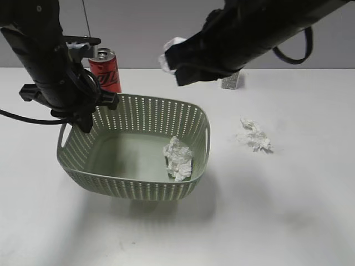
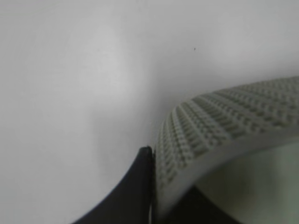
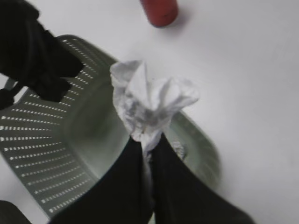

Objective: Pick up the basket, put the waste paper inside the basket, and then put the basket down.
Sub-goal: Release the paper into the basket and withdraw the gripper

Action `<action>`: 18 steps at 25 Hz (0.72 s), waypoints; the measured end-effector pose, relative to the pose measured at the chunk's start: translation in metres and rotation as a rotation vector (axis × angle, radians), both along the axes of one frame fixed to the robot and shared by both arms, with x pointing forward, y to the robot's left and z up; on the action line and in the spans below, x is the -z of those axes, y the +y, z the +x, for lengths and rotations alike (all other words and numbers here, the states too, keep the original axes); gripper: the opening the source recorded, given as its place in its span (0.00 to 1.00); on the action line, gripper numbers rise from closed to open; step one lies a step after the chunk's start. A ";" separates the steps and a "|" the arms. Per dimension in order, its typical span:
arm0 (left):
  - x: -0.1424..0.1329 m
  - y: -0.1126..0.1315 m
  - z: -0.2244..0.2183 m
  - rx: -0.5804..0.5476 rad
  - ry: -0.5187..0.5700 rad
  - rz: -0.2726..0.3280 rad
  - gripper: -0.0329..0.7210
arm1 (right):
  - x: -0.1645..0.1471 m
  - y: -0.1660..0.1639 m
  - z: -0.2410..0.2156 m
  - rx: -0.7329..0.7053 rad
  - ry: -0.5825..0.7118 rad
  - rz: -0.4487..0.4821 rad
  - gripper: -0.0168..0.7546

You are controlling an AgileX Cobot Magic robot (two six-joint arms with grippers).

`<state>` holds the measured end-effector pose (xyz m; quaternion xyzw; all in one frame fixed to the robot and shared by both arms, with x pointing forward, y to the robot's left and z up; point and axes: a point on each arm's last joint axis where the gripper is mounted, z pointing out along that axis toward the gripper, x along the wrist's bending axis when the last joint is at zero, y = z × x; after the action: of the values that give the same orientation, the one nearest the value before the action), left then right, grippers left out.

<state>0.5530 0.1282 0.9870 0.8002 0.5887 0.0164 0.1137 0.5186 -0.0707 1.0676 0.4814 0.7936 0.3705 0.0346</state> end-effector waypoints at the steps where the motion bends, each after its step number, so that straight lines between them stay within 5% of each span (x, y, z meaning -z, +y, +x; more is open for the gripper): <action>1: 0.000 0.000 0.000 0.000 0.000 0.000 0.04 | 0.003 0.010 -0.005 -0.035 -0.014 -0.004 0.04; 5: 0.000 0.000 0.000 0.000 0.003 0.001 0.04 | 0.034 0.039 -0.013 -0.138 0.024 -0.067 0.13; 10: 0.000 0.000 0.000 0.001 0.003 0.002 0.04 | 0.060 0.046 -0.015 -0.188 0.101 -0.142 0.76; 18: 0.000 0.001 -0.001 0.001 0.015 0.008 0.04 | 0.021 -0.003 0.011 -0.061 -0.026 -0.175 0.82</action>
<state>0.5517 0.1289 0.9867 0.8011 0.5889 0.0128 0.1062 0.5299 -0.0733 1.0463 0.4474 0.8366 0.3069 0.0758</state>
